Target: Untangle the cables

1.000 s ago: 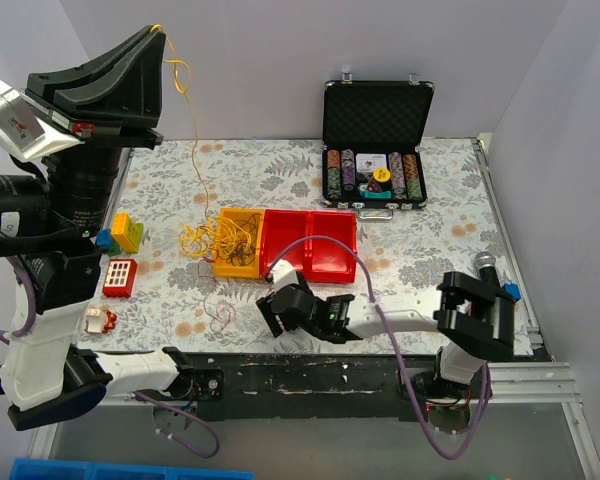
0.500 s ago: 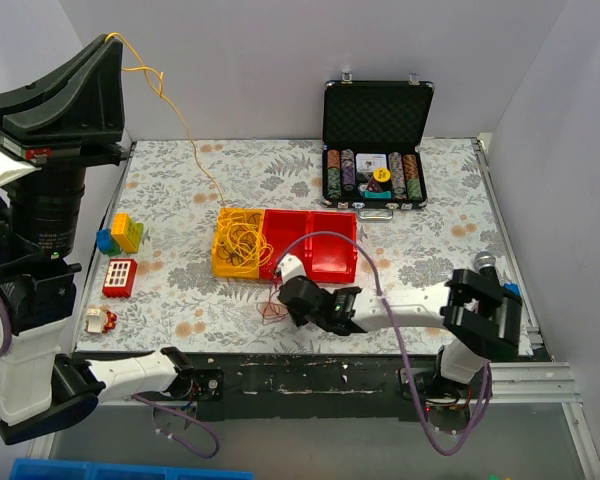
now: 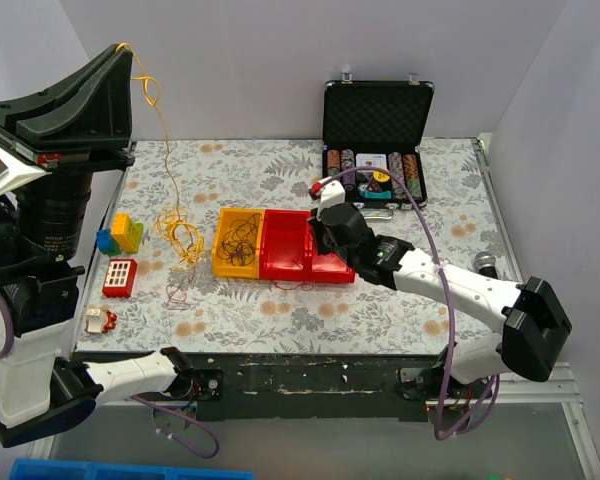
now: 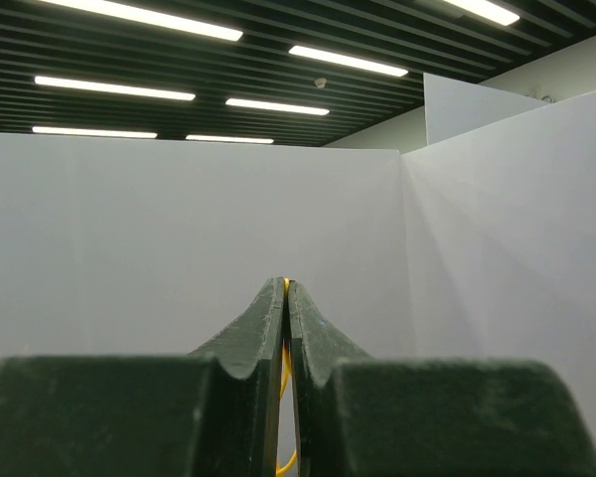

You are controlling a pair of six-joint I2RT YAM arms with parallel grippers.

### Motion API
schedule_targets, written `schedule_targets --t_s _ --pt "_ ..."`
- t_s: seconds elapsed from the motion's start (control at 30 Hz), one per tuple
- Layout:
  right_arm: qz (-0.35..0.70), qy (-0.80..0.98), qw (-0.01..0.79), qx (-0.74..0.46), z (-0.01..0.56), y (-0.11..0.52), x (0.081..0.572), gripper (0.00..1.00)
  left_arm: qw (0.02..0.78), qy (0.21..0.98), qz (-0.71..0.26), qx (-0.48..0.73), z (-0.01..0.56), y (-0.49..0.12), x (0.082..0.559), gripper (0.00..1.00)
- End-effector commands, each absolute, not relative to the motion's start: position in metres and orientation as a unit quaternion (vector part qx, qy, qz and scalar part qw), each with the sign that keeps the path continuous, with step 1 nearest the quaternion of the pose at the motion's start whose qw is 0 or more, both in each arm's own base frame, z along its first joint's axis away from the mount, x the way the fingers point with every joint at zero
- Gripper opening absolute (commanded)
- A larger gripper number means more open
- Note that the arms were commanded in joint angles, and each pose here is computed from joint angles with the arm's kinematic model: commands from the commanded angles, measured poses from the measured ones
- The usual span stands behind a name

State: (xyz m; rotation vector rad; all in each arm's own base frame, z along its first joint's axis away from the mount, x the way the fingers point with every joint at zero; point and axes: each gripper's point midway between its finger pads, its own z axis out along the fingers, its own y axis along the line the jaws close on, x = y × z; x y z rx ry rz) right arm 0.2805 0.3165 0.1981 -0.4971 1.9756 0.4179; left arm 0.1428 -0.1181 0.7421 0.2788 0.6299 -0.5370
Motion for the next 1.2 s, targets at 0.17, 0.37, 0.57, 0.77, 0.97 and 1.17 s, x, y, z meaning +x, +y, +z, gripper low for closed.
schedule_targets --t_s 0.17,0.37,0.57,0.77,0.97,1.17 --pt "0.192 0.79 0.552 -0.187 0.258 0.309 0.318 0.01 0.9 0.316 -0.258 0.152 0.729 -0.125 0.146 0.02" --pt "0.278 0.716 0.608 -0.2 0.37 0.323 0.307 0.01 0.896 0.325 -0.257 0.162 0.719 -0.132 0.15 0.02" --pt "0.293 0.678 0.647 -0.189 0.417 0.312 0.299 0.01 0.893 0.33 -0.256 0.166 0.713 -0.134 0.152 0.02" --pt "0.262 0.675 0.67 -0.168 0.424 0.296 0.307 0.01 0.891 0.331 -0.259 0.17 0.711 -0.135 0.15 0.02" --pt "0.238 0.697 0.654 -0.175 0.402 0.298 0.318 0.01 0.89 0.331 -0.26 0.173 0.712 -0.136 0.15 0.02" --pt "0.216 0.718 0.639 -0.169 0.368 0.292 0.324 0.01 0.889 0.334 -0.259 0.176 0.709 -0.137 0.15 0.02"
